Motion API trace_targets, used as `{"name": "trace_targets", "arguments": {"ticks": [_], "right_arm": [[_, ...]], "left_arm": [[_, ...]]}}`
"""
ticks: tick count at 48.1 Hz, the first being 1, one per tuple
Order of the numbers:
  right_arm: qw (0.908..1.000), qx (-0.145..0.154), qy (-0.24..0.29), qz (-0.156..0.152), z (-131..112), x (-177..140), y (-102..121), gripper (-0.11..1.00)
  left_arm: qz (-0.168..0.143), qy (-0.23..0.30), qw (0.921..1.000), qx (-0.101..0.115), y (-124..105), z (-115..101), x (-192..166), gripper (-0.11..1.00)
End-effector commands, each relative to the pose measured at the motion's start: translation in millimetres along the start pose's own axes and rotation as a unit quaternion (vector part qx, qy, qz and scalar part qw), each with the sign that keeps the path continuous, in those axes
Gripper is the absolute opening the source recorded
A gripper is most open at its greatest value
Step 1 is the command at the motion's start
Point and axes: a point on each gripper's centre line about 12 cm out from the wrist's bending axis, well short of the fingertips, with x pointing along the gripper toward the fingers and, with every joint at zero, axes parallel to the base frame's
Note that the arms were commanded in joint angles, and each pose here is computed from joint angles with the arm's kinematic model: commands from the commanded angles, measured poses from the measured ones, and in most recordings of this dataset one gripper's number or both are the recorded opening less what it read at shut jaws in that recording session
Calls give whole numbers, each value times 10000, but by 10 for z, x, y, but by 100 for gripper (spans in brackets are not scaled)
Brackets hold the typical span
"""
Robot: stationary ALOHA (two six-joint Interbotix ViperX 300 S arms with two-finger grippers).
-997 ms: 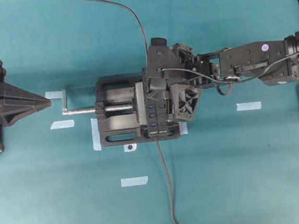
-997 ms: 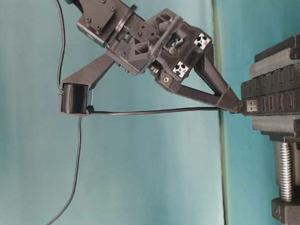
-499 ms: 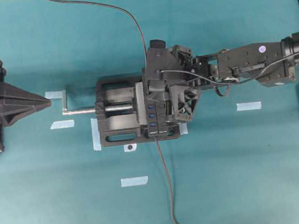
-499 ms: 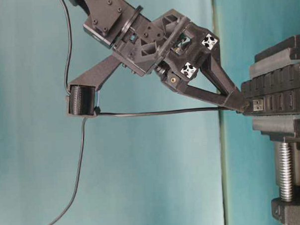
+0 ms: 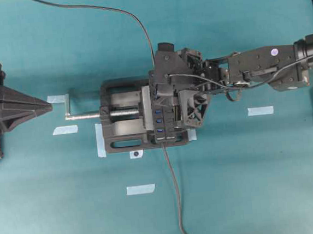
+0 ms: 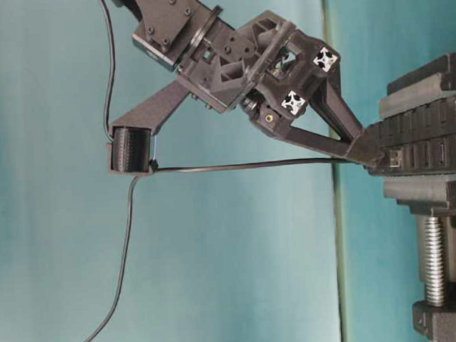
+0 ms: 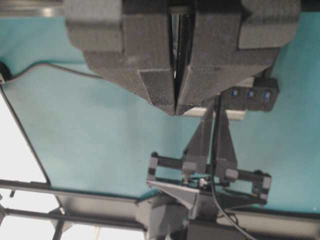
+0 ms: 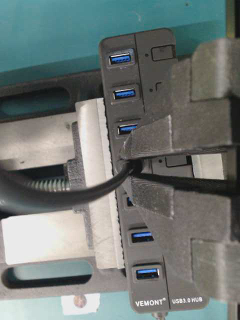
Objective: Insert the USB into the center port of the fixed hub
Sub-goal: 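Shift the held plug along the hub to the center port, then push the USB plug into the center port with the right gripper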
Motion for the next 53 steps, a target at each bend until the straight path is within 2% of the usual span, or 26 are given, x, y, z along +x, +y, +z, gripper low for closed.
{"name": "trace_targets", "arguments": {"ticks": [1,15,29,53], "right_arm": [[9999,29,-108,-20,53,-37,-29,9],[9999,33,-139,-27,53,-18,-41,9],[10000,37,30,-39,-25,76,-49,9],[9997,66,205,-76,-124,45,-84,8]], "left_arm": [[-6,-123,9999,7,-5,78,8,0],[-4,-107,9999,7,-4,70,8,0],[-11,-99,10000,0,-7,68,8,0],[-3,-100,9999,-8,-4,68,8,0]]}}
